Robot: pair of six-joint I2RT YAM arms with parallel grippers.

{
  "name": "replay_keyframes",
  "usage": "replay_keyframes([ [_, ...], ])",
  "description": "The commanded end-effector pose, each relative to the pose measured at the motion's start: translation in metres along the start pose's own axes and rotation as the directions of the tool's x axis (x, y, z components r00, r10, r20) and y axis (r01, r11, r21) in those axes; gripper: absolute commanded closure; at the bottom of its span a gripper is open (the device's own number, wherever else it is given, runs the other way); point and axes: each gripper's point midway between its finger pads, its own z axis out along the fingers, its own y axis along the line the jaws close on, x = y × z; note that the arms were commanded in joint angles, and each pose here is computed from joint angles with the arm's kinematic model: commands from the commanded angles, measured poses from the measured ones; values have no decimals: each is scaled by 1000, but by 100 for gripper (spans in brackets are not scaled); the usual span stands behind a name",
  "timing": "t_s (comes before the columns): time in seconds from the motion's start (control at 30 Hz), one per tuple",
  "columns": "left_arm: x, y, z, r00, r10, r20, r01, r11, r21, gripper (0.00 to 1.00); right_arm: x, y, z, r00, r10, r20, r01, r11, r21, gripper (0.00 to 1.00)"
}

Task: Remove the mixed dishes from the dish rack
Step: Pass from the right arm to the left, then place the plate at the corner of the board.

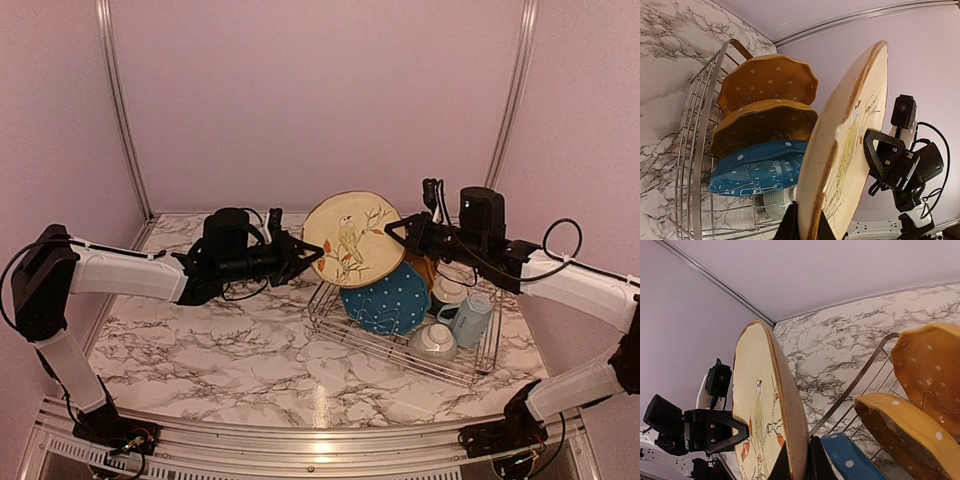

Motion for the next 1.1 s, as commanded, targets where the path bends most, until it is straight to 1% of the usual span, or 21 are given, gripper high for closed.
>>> replay_keyframes([
  [0.0, -12, -29, -5, 999, -30, 21, 27, 994, 108, 100, -29, 47, -3, 994, -85, 69, 91, 990, -104, 93],
  [0.03, -14, -29, -7, 999, -38, 24, 35, 992, 120, 100, -29, 48, -3, 994, -91, 67, 98, 990, -103, 87],
  [0.1, -20, -30, -12, 998, -57, 34, 52, 989, 137, 100, -30, 48, -3, 992, -107, 66, 113, 989, -95, 71],
  [0.13, -23, -31, -15, 997, -65, 39, 59, 988, 145, 100, -31, 47, -3, 991, -114, 64, 119, 989, -87, 61],
  [0.2, -29, -33, -22, 996, -76, 53, 67, 985, 156, 100, -32, 41, -3, 990, -127, 59, 129, 991, -42, 35],
  [0.23, -33, -33, -27, 995, -80, 65, 69, 984, 162, 100, -33, 39, -3, 990, -133, 56, 134, 991, -23, 27],
  [0.27, -37, -31, -31, 994, -82, 77, 69, 985, 160, 100, -34, 37, -3, 989, -140, 50, 140, 990, -3, 18],
  [0.33, -47, -27, -40, 991, -87, 105, 71, 986, 152, 100, -35, 32, -3, 987, -161, 25, 159, 986, 42, 9],
  [0.37, -53, -25, -45, 988, -92, 122, 74, 986, 146, 100, -38, 31, -4, 984, -176, 19, 175, 983, 61, 7],
  [0.53, -87, -1, -83, 971, -91, 222, 76, 994, 74, 100, -52, 19, -17, 969, -247, 21, 239, 951, 195, 2],
  [0.67, -116, 30, -124, 934, -98, 344, 111, 994, -19, 100, -57, -2, -27, 955, -292, -51, 293, 902, 317, 2],
  [0.7, -122, 39, -135, 922, -99, 374, 126, 991, -47, 100, -60, -13, -30, 952, -298, -68, 301, 878, 373, 1],
  [0.8, -140, 67, -168, 881, -93, 464, 178, 974, -143, 100, -67, -35, -38, 945, -306, -115, 323, 820, 473, 1],
  [0.9, -153, 91, -200, 826, -87, 557, 243, 946, -213, 100, -73, -47, -46, 941, -313, -124, 329, 771, 545, 1],
  [1.0, -166, 111, -232, 752, -88, 653, 315, 918, -240, 100, -78, -62, -58, 941, -315, -125, 321, 707, 631, 1],
  [1.07, -175, 119, -246, 717, -88, 691, 344, 908, -241, 100, -80, -71, -65, 942, -312, -126, 312, 670, 673, 2],
])
